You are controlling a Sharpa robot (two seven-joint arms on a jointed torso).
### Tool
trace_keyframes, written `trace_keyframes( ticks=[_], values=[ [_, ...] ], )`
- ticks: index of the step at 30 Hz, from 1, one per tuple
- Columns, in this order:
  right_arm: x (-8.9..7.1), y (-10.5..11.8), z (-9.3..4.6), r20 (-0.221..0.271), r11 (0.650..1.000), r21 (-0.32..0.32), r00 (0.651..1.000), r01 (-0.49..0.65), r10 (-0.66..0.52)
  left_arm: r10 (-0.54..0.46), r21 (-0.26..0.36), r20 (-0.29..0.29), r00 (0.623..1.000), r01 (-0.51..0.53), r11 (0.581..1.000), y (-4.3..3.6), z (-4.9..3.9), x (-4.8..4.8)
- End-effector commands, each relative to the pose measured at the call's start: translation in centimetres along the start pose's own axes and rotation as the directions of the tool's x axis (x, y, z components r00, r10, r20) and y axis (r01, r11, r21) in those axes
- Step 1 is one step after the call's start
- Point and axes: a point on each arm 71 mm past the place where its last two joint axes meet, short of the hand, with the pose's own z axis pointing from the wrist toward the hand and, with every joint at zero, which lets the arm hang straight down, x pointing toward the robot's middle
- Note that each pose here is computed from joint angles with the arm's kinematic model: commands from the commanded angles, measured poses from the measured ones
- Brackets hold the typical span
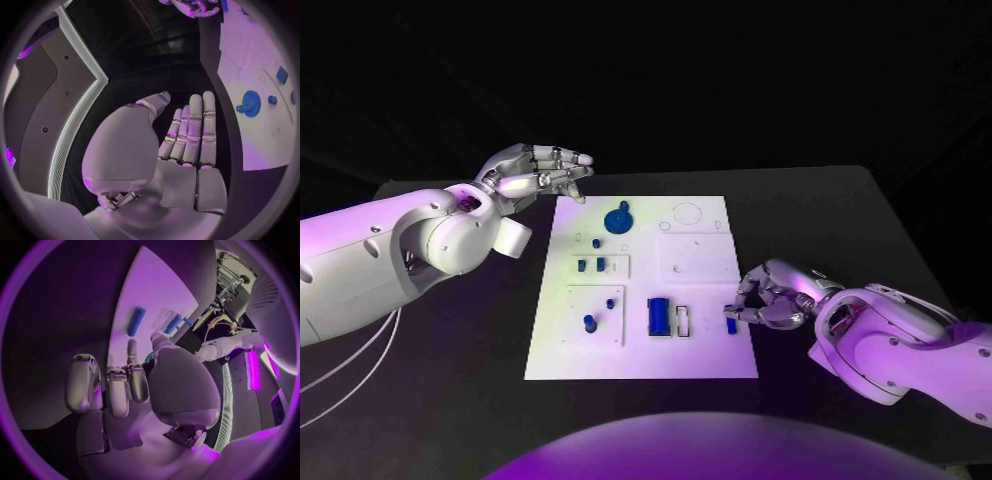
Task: Assemble the parts on the task board
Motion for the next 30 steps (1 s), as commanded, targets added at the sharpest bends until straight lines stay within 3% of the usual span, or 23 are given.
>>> trace_keyframes(
  ticks=[1, 30],
  values=[
    [0.2, -0.3, -0.1, 0.013, 0.998, 0.005, 0.998, 0.068, -0.068, -0.002, 0.016, -0.008, 1.000, 0.002, 1.000, -0.13, 0.03, 0.16],
    [3.0, 0.2, 0.6, -0.058, 0.983, 0.005, 0.982, 0.183, -0.182, -0.003, 0.008, -0.011, 1.000, 0.003, 1.000, -0.02, -0.11, 0.02]
  ],
)
